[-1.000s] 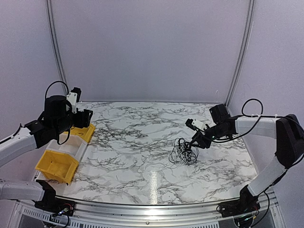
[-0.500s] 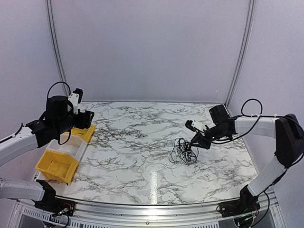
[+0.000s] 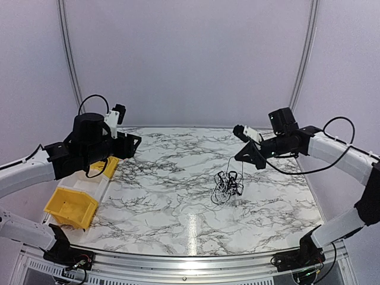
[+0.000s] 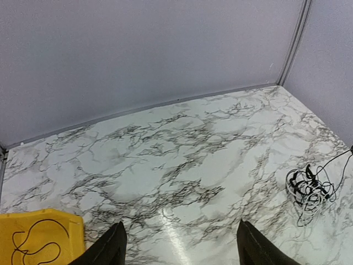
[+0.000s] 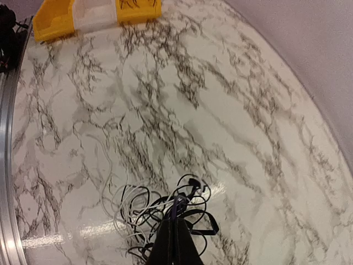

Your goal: Untangle the cables

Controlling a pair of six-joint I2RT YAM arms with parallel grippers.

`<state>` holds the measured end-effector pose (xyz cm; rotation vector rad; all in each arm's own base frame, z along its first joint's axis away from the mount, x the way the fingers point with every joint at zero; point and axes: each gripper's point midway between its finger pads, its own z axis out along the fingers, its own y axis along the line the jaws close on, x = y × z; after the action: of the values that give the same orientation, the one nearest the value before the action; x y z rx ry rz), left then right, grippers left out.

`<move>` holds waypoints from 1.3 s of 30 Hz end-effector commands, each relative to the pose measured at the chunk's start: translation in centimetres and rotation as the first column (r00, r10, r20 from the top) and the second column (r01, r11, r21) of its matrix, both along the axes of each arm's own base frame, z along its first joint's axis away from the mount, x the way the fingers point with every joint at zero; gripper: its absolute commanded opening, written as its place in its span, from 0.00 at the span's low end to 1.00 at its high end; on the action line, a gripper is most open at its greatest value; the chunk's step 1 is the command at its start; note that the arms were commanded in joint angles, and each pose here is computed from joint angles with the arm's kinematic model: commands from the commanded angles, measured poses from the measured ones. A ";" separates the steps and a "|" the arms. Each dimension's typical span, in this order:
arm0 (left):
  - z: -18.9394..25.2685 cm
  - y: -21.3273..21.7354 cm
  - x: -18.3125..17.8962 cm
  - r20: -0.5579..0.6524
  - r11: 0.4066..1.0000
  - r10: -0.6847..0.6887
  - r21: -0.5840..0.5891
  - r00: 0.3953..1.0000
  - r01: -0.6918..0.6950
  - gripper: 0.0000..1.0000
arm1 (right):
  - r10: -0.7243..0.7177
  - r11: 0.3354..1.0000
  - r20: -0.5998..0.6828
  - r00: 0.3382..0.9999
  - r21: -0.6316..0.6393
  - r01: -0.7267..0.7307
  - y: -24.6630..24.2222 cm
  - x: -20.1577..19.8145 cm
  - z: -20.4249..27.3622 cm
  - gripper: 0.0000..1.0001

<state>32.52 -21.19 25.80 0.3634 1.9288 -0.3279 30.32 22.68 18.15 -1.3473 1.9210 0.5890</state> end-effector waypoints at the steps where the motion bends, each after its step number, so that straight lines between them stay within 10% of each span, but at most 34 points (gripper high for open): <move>1: 2.3 -4.3 0.1 -0.011 0.988 0.055 -0.145 0.998 -0.056 0.71 | 0.082 0.988 0.115 0.990 0.117 -0.096 2.0 -1.9 7.8 0.00; 16: -0.7 -25.6 -7.4 0.148 0.855 -0.440 -0.232 0.886 0.464 0.71 | 0.180 0.963 0.050 0.982 0.192 -0.187 6.1 -3.6 9.8 0.00; 30: -6.5 -28.6 -1.0 0.071 0.926 -0.195 -0.316 0.978 0.208 0.60 | 0.277 0.916 0.034 0.960 0.293 -0.274 6.1 -7.1 12.4 0.00; 39: -12.5 -27.8 0.4 0.025 0.960 -0.106 -0.258 0.994 0.108 0.51 | 0.391 0.818 0.198 0.899 0.374 -0.438 6.3 -9.7 22.7 0.00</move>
<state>32.10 -49.68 14.34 0.3555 1.8381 -0.6754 22.98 28.83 34.79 -1.4448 1.5013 0.9906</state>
